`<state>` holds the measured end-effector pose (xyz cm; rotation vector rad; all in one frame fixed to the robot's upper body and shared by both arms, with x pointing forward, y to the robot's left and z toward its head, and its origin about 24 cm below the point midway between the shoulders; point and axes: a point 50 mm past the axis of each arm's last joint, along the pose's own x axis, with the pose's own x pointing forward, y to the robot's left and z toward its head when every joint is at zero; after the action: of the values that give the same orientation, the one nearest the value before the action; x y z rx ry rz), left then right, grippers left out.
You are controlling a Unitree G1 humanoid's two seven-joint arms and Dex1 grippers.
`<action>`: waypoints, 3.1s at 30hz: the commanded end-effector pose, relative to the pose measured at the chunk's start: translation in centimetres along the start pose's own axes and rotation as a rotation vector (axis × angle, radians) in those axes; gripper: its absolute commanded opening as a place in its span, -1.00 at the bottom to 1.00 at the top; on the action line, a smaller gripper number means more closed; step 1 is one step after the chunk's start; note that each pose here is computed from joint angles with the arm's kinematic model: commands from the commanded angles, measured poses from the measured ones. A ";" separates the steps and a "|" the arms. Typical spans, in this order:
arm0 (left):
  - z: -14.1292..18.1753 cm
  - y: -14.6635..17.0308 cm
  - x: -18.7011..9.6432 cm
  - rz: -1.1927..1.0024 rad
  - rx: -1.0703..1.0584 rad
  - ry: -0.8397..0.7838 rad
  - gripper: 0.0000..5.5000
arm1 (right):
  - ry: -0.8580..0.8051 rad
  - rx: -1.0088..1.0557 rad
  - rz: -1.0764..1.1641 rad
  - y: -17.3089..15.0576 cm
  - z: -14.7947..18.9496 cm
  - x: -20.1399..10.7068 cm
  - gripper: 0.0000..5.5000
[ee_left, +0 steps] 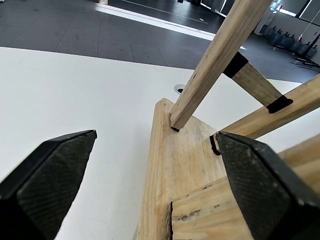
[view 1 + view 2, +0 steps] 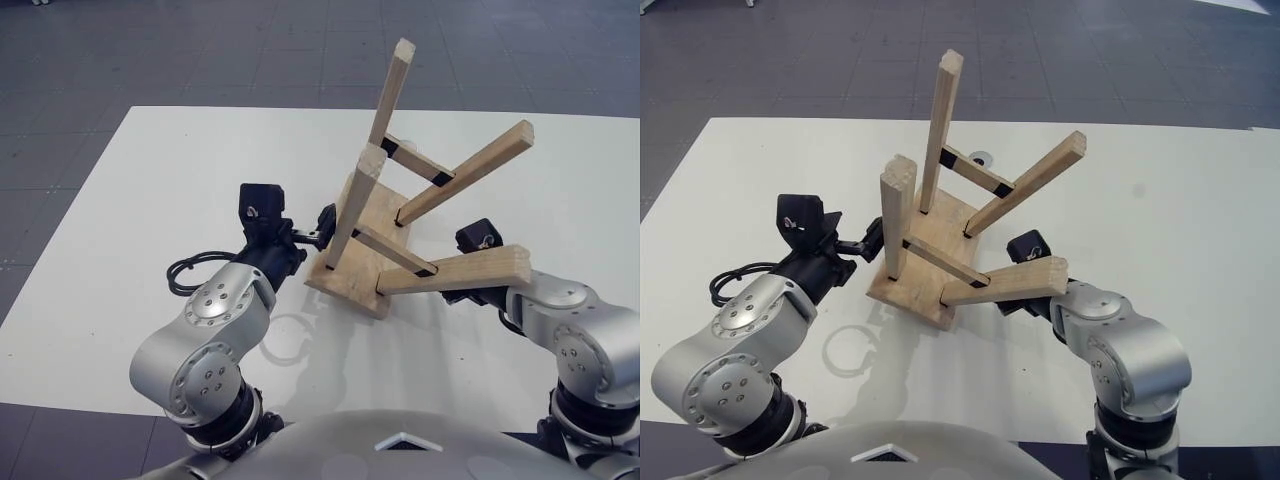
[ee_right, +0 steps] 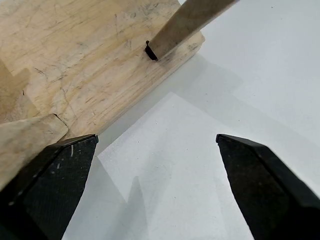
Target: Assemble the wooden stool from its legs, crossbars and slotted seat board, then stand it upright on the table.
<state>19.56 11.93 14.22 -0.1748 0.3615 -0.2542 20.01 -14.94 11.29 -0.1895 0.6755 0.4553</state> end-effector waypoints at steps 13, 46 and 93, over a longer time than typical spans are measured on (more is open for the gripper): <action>-1.8 2.7 0.5 0.057 0.146 0.160 0.62 | 0.061 -0.207 -0.041 -4.0 0.1 0.1 0.59; 11.8 -3.6 0.6 -0.626 0.042 -0.231 0.62 | 0.128 -0.149 -0.004 -3.4 -5.0 3.4 0.59; 22.8 0.4 -6.9 -0.570 -0.027 -0.618 0.62 | 0.059 -0.666 0.367 5.5 1.2 8.5 0.59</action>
<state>22.05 15.44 35.16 -0.4237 -0.2224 -0.7953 24.05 -10.30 7.09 -0.7663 0.6053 0.9477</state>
